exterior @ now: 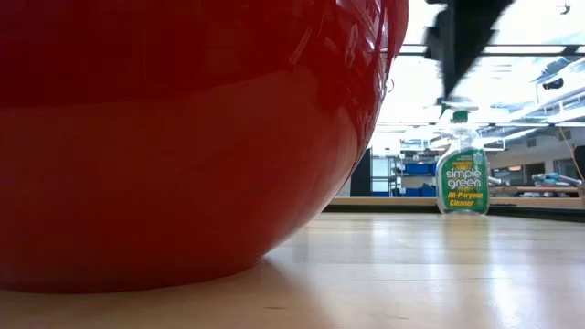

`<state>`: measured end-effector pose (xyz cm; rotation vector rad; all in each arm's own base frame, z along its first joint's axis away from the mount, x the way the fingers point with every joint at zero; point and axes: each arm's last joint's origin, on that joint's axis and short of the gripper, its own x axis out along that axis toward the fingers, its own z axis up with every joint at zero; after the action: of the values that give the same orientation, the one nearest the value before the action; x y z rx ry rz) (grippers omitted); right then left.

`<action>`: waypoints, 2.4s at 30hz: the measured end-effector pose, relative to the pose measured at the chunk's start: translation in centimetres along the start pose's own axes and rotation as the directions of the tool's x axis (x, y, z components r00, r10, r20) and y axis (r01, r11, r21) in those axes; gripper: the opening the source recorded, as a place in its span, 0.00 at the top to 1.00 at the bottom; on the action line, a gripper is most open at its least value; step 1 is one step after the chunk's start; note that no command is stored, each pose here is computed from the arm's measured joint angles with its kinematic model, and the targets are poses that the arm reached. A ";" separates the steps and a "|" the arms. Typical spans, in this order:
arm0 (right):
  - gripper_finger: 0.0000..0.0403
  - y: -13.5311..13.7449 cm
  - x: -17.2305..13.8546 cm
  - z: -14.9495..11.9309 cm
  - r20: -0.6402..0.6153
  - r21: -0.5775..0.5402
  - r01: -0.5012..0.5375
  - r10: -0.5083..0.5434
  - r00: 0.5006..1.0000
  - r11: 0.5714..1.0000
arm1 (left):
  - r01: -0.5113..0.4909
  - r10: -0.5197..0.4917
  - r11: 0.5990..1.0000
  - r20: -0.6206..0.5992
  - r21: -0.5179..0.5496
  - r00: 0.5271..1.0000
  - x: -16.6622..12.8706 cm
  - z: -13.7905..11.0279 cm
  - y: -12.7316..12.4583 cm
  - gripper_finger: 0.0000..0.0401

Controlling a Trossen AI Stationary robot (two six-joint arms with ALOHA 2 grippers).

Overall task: Nest bowls inside each other
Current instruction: Stack the small red bowl on top of the blue bowl

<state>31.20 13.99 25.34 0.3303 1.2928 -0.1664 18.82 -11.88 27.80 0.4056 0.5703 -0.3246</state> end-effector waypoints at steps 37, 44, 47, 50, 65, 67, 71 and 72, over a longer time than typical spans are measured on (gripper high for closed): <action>0.68 -0.1 8.4 -9.5 -0.452 0.134 0.183 -0.105 0.886 0.974 | -0.187 0.271 0.916 0.204 -0.356 0.941 -9.8 -1.6 3.9 0.55; 0.96 0.0 7.5 -8.9 -0.470 0.168 0.100 -0.009 0.882 0.981 | -0.191 0.266 0.918 0.184 -0.348 0.946 -9.7 -1.8 3.8 0.55; 0.95 -0.4 6.3 -8.6 -0.419 0.194 0.122 -0.030 0.907 0.973 | -0.191 0.264 0.917 0.173 -0.350 0.949 -9.7 -1.9 3.8 0.55; 0.94 -0.2 3.8 -7.6 -0.308 0.202 0.118 -0.051 0.950 0.972 | -0.191 0.261 0.915 0.160 -0.354 0.952 -9.6 -2.0 3.8 0.55; 0.93 1.5 -2.7 0.2 0.498 0.062 -0.209 0.151 0.854 0.976 | -0.188 0.257 0.907 0.140 -0.378 0.956 -9.6 -2.2 3.7 0.55; 0.94 1.5 -1.7 1.9 0.526 0.032 -0.220 0.171 0.833 0.975 | -0.187 0.257 0.905 0.140 -0.382 0.956 -9.6 -2.2 3.7 0.55; 0.94 2.1 -1.2 5.1 0.557 -0.030 -0.159 0.149 0.817 0.987 | -0.187 0.256 0.905 0.139 -0.383 0.957 -9.6 -2.3 3.7 0.55; 0.94 2.4 -1.1 5.9 0.561 -0.048 -0.142 0.145 0.815 0.989 | -0.187 0.256 0.903 0.137 -0.387 0.957 -9.6 -2.3 3.7 0.55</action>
<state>37.00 14.21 28.18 0.3414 0.6736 -0.1194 11.68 -5.84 32.63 0.0701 0.3858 -0.0284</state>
